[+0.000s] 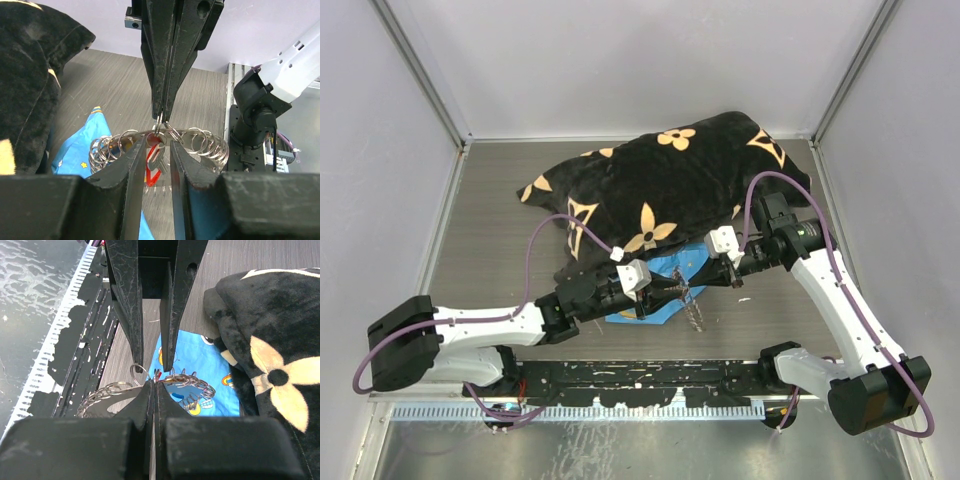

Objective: Remove the keys from the keyring
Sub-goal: Remove the key from the keyring.

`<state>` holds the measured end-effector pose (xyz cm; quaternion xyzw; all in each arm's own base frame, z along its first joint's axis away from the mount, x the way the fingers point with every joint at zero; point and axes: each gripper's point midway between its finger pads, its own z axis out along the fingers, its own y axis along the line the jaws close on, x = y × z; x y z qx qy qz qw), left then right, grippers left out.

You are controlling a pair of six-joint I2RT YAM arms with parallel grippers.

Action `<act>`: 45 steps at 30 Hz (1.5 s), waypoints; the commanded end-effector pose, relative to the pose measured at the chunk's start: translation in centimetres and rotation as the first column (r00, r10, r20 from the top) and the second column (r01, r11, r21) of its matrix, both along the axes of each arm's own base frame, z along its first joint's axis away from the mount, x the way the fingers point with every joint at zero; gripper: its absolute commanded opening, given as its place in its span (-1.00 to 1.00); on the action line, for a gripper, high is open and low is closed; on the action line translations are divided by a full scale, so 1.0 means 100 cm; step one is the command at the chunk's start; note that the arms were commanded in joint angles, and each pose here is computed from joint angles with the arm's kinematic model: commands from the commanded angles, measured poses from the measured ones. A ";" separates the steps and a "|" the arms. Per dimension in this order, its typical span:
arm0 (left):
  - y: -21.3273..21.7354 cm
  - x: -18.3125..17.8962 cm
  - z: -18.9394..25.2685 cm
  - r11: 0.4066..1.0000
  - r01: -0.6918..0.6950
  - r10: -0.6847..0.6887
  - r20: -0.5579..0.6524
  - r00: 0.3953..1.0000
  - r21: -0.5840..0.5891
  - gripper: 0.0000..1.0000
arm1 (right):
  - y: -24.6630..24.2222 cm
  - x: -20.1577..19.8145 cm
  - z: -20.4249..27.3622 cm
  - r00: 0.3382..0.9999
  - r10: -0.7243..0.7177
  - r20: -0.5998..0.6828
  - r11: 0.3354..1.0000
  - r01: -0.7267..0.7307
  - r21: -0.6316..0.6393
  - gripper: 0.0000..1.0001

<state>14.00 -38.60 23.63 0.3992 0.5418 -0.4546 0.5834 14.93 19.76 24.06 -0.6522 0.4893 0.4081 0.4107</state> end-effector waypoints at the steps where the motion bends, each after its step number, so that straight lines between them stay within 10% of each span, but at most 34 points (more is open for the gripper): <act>1: -0.005 0.000 0.038 0.994 -0.004 0.009 0.047 0.999 -0.111 -0.45 | 0.006 -0.004 0.014 0.999 0.026 0.028 0.998 -0.028 0.065 -0.99; 45: -0.016 0.002 0.043 0.999 -0.033 0.035 0.040 0.999 -0.043 -0.70 | 0.004 -0.006 0.014 0.999 0.021 0.048 0.998 -0.024 0.059 -0.99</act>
